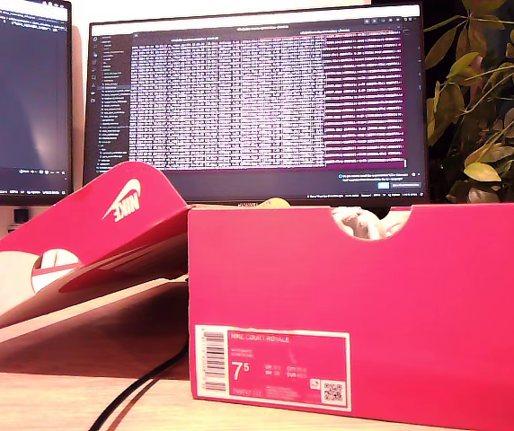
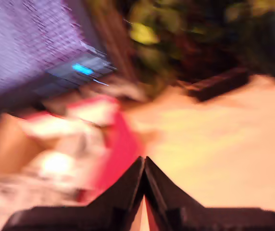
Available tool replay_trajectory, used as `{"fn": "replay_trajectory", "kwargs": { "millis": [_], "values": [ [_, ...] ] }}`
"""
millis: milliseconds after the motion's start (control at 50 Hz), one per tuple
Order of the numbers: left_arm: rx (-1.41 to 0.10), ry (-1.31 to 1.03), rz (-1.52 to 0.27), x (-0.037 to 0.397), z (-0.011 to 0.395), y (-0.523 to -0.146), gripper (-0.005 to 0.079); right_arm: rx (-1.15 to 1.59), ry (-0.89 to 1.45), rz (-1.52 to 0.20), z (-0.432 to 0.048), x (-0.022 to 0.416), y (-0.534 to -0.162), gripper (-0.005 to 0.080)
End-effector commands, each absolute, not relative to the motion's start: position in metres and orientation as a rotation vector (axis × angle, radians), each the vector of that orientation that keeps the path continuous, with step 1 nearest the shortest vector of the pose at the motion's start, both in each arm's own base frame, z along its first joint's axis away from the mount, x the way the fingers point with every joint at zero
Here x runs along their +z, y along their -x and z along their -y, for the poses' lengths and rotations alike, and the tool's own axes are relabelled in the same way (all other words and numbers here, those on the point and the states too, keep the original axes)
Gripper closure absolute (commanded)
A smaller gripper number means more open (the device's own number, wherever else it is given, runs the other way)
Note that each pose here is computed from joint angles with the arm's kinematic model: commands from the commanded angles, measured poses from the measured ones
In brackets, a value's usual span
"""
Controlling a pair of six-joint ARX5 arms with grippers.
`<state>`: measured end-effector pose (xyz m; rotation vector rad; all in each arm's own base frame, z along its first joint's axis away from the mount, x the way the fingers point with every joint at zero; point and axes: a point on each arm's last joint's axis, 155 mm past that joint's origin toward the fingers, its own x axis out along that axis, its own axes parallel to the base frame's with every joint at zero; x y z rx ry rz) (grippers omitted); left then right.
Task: Close the red shoebox by pushing the lid with your left arm and holding the box in place with your right arm
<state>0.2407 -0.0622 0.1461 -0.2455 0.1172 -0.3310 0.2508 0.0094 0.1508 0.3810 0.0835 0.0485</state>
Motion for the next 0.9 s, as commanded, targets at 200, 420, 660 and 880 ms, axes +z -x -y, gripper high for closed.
{"fn": "replay_trajectory", "kwargs": {
  "millis": [200,420,660,880],
  "values": [
    [-0.361,0.304,-0.02,0.197,0.065,-0.232,0.0761,0.12,-0.413,0.007,-0.019,0.201,-0.242,0.0764],
    [-0.387,0.396,-0.069,0.214,0.07,-0.231,0.0761,0.135,-0.409,-0.017,-0.023,0.224,-0.235,0.0764],
    [-0.44,0.401,-0.204,0.221,0.084,-0.246,0.0761,0.194,-0.397,-0.149,-0.038,0.228,-0.244,0.0764],
    [-0.489,0.375,-0.366,0.222,0.094,-0.274,0.0761,0.215,-0.298,-0.33,-0.044,0.22,-0.267,0.0764]
  ]
}}
